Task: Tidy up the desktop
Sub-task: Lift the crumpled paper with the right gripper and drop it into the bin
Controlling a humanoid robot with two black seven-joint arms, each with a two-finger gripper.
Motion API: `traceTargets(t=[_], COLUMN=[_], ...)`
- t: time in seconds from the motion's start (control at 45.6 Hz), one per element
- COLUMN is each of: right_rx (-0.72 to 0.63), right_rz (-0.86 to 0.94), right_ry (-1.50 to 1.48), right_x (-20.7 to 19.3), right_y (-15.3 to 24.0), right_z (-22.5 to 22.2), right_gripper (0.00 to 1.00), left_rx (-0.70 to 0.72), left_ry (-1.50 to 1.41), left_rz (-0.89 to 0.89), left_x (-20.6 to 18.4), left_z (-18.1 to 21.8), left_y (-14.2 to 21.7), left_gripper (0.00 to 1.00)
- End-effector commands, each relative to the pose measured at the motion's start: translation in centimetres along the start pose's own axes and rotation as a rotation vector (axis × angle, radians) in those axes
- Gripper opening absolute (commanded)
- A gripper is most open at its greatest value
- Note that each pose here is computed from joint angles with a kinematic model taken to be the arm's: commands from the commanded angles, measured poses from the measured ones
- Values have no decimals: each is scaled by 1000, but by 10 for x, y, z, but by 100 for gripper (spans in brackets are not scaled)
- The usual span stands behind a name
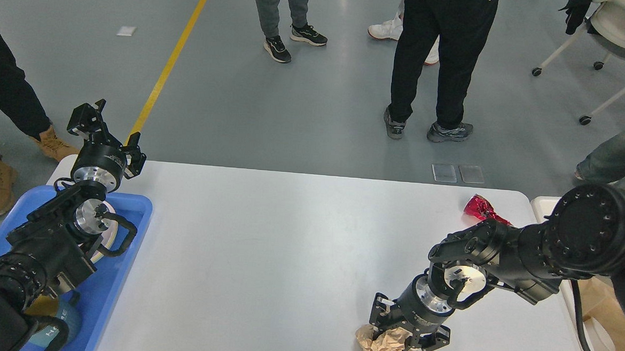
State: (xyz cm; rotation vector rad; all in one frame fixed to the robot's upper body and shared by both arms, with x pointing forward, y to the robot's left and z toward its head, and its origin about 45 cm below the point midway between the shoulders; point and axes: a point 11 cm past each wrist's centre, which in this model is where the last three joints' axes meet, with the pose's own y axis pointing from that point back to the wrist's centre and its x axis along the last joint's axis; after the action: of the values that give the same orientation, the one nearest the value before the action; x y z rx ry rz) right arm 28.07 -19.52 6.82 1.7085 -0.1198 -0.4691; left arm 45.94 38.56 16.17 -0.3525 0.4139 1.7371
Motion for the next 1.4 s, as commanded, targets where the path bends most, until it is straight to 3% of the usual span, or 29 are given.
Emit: traceTargets(t=[0.0, 0.132, 0.241, 0.548, 0.767, 0.899, 1.052, 1.206, 1.381], right_rx=[5, 19, 46, 232, 318, 315, 273, 178, -21], right_rz=[20, 67, 131, 370, 499, 547, 716, 819, 901], right_ry=[6, 13, -1, -7, 20, -21, -183, -393, -572], right_x=[5, 17, 36, 74, 74, 84, 127, 159, 164], right_y=[6, 24, 62, 248, 339, 350, 363, 326, 245], right_z=[-4, -12, -14, -29, -31, -15, 48, 140, 236], right_gripper=[0, 0, 0, 0, 0, 0, 0, 0, 2], left_rx=[0, 0, 0, 0, 0, 0, 0, 0, 0], left_ry=[0, 0, 0, 0, 0, 0, 0, 0, 0], left_rz=[0, 0, 0, 0, 0, 0, 0, 0, 0], left_x=[0, 0, 0, 0, 0, 0, 0, 0, 0], left_z=[0, 0, 0, 0, 0, 0, 0, 0, 0], left_y=[0, 0, 0, 0, 0, 0, 0, 0, 0], left_gripper=[96, 96, 96, 96, 96, 96, 96, 96, 96])
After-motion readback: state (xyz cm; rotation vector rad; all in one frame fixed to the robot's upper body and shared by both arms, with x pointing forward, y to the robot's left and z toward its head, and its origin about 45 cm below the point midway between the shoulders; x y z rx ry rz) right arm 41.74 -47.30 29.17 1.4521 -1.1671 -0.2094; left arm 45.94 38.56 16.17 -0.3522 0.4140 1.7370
